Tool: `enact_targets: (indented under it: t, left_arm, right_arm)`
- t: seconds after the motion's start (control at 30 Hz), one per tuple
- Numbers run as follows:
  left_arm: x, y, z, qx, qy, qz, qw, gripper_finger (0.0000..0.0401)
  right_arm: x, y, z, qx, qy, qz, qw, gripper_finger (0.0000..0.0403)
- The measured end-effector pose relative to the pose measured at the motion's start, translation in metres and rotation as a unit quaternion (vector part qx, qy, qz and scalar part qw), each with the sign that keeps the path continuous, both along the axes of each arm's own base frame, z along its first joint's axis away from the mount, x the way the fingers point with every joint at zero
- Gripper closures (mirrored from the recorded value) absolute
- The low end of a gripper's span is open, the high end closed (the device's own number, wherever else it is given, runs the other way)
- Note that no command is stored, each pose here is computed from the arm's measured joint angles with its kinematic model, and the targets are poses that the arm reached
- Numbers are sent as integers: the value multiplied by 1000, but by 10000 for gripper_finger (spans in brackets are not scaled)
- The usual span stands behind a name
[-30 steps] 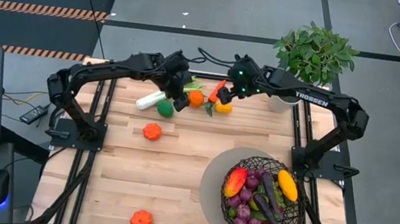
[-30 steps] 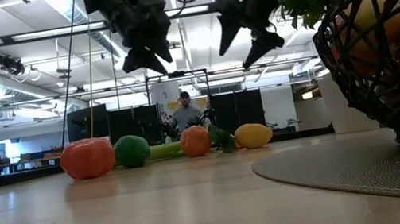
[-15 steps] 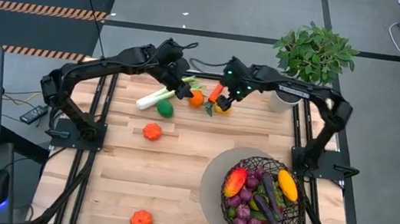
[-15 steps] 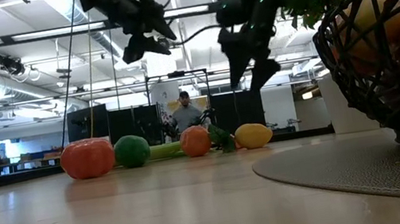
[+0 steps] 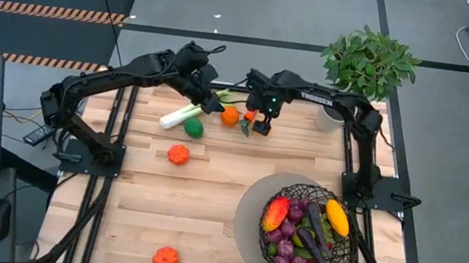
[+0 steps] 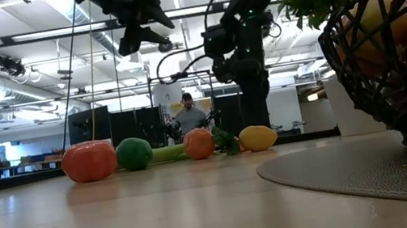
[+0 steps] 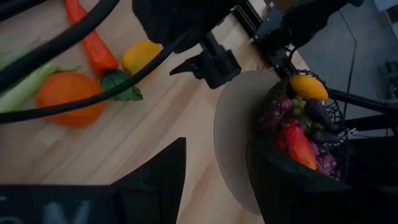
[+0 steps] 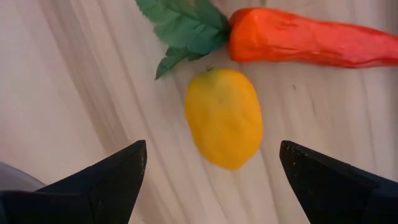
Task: Build produce basket
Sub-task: Put the yellow lemon into the black basket
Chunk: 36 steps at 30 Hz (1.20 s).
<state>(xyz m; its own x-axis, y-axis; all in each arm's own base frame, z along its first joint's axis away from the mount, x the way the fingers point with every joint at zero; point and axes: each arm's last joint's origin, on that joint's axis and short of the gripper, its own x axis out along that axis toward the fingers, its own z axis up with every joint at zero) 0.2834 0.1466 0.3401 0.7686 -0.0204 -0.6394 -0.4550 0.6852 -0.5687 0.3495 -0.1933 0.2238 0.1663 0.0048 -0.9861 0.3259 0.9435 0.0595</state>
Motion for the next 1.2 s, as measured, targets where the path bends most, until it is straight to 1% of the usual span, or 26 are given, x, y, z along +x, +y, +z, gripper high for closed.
enact_targets:
  t: [0.2,0.37,0.47,0.57,0.73,1.03,1.1,1.2]
  left_arm:
    - [0,0,0,-17,0,15,1000,229]
    - [1,-1,0,-28,0,24,999,229]
    - [2,-3,0,-29,-1,20,999,229]
    - [4,-6,0,-29,-1,15,999,229]
    - [7,-13,0,-32,-2,6,999,229]
    - [14,-27,1,-24,-3,-7,1000,229]
    - [15,-29,1,-23,-3,-10,1000,229]
    - [17,-32,1,-23,-3,-15,1000,229]
  right_arm:
    - [6,-1,-17,7,19,11,1000,31]
    - [11,-2,-27,4,20,13,1000,31]
    - [12,-1,-31,0,24,14,1000,31]
    - [14,0,-37,-16,19,14,1000,37]
    - [9,5,-48,-4,39,6,999,55]
    - [8,13,-57,3,49,-15,999,58]
    - [9,16,-57,4,48,-13,999,70]
    - [11,19,-57,3,49,-9,999,109]
